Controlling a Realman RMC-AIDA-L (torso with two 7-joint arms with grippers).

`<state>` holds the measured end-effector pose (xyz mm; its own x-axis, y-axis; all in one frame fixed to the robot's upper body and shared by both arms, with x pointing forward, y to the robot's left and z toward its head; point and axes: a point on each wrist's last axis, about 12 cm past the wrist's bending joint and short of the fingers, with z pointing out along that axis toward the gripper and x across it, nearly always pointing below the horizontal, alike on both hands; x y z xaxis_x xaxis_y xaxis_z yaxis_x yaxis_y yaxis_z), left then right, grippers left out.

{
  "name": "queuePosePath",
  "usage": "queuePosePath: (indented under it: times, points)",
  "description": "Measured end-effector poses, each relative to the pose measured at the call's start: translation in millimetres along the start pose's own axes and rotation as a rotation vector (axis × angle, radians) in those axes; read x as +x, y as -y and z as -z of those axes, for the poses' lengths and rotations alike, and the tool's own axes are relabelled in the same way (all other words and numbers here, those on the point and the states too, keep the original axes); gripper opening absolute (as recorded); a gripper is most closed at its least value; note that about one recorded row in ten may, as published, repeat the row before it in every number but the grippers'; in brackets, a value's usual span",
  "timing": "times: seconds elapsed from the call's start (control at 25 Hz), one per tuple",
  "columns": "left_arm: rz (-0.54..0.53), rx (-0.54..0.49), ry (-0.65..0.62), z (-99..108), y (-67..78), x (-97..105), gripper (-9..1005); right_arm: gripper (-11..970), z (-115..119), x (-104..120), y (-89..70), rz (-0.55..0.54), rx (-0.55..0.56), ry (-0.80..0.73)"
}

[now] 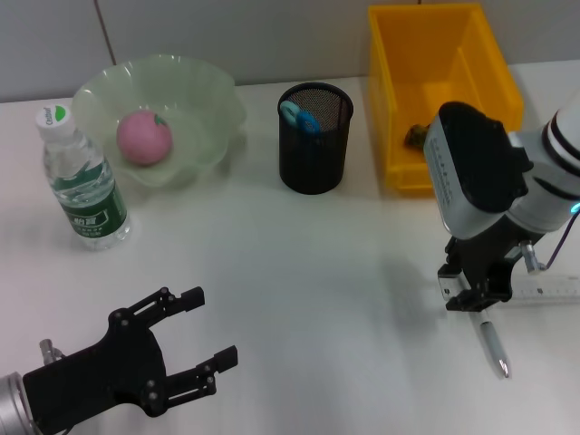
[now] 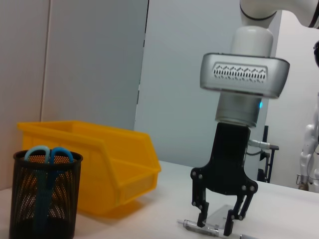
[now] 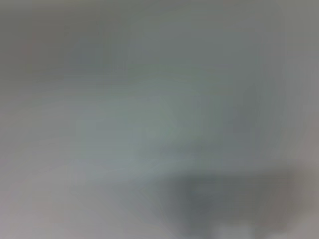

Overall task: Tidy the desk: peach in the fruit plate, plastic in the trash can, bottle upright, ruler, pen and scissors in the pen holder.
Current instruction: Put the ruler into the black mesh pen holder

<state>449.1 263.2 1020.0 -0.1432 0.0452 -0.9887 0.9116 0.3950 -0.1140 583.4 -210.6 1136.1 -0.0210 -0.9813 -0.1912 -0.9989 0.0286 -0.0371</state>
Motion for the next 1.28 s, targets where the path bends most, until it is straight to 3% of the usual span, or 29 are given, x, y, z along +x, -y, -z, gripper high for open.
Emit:
queuePosePath:
  times: [0.52,0.88,1.28]
  points:
    - [-0.015,0.019,0.024,2,-0.3,-5,830,384,56,-23,-3.2,-0.027,0.038,0.221]
    - [-0.018,0.023,0.025,1,0.0,-5,830,383,88,-17,-1.2,-0.125,0.093,0.626]
    - [-0.039,0.026,0.034,1,-0.7,-8,830,391,88,4,11.5,-0.275,0.240,1.058]
